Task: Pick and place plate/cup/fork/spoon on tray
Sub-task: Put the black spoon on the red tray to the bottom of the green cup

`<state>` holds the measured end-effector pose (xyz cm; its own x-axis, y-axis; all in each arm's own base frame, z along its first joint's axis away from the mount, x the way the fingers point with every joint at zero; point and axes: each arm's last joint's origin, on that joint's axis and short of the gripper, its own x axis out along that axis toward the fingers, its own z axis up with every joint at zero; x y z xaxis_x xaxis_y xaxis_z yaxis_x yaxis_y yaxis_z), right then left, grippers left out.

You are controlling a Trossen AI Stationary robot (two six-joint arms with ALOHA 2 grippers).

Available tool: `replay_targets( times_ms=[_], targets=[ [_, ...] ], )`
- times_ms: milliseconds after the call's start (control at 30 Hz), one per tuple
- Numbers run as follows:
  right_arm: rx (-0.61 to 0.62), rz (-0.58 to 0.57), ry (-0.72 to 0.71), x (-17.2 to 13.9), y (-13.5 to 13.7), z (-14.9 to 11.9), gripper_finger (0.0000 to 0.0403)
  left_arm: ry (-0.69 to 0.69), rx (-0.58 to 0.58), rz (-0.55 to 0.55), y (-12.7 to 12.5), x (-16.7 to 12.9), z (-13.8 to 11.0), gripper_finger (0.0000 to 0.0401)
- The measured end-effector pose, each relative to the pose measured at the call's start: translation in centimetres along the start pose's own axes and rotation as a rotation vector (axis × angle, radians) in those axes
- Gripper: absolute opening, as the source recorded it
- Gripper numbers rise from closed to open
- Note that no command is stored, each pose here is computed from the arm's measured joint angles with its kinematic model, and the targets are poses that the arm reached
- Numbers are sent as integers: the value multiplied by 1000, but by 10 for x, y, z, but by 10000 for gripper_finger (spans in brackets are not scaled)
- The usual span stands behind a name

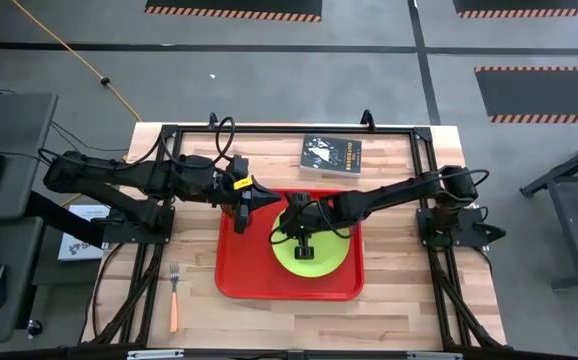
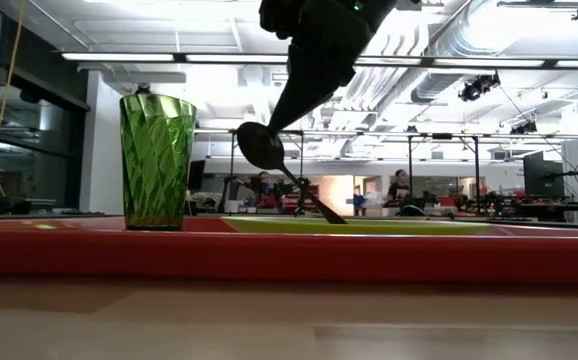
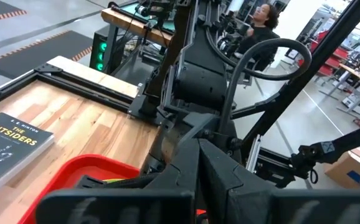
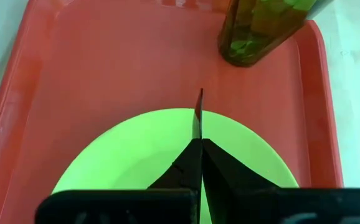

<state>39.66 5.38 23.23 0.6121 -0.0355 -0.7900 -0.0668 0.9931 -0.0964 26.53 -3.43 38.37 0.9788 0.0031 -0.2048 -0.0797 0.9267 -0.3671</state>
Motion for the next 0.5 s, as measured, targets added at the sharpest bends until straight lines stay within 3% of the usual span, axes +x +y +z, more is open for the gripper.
replay_targets(
  times_ms=[200,500],
  targets=[
    [-1,3,0,0,0,0,0,21,2,-4,0,0,-2,0],
    [-2,17,0,0,1,0,0,329,-61,-3,0,-28,-25,0]
  ],
)
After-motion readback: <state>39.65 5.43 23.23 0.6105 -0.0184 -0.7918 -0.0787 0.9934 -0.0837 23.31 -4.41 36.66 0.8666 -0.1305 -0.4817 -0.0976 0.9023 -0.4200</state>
